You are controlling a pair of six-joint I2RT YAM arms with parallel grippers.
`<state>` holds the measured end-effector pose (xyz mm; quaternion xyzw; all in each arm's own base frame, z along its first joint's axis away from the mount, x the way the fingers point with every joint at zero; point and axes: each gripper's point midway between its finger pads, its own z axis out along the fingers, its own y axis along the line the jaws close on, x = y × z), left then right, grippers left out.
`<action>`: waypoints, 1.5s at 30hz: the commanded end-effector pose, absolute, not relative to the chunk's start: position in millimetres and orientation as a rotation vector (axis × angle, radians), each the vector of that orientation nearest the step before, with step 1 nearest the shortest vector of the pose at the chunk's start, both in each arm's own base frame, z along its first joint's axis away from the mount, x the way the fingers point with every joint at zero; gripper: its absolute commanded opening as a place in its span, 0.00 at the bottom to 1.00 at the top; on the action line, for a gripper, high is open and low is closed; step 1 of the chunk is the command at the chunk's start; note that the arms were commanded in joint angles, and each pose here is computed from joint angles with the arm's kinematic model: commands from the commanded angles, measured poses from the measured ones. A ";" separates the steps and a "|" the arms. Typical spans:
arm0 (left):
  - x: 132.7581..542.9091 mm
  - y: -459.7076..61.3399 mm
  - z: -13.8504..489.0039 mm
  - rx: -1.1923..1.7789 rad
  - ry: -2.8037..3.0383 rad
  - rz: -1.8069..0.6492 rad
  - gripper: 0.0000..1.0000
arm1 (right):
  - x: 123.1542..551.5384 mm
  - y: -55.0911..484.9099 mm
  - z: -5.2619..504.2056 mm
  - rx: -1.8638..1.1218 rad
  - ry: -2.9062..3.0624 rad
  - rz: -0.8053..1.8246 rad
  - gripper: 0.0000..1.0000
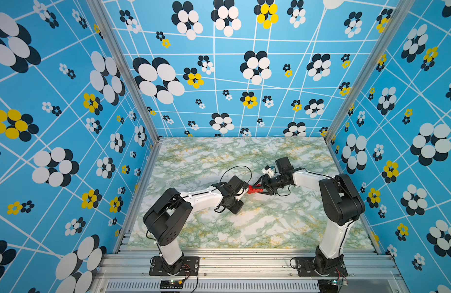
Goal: Assemble the letter v with lego
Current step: Adjust the lego brick at the center of the board, then assemble the lego brick with the lego brick.
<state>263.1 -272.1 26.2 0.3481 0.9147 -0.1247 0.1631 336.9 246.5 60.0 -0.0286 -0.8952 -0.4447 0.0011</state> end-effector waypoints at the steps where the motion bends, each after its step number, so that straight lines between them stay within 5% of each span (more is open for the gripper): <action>1: 266.3 -271.6 33.4 1.022 2.599 -0.329 0.33 | 334.5 248.3 60.9 -0.062 -2.799 -1.372 0.54; 23: 321.1 -271.5 115.7 1.011 2.410 -0.438 0.31 | 343.3 251.5 68.7 -0.032 -2.785 -1.346 0.55; 45: 322.4 -275.8 107.0 1.710 2.193 -0.559 0.27 | 349.5 250.1 75.8 0.015 -2.783 -1.311 0.55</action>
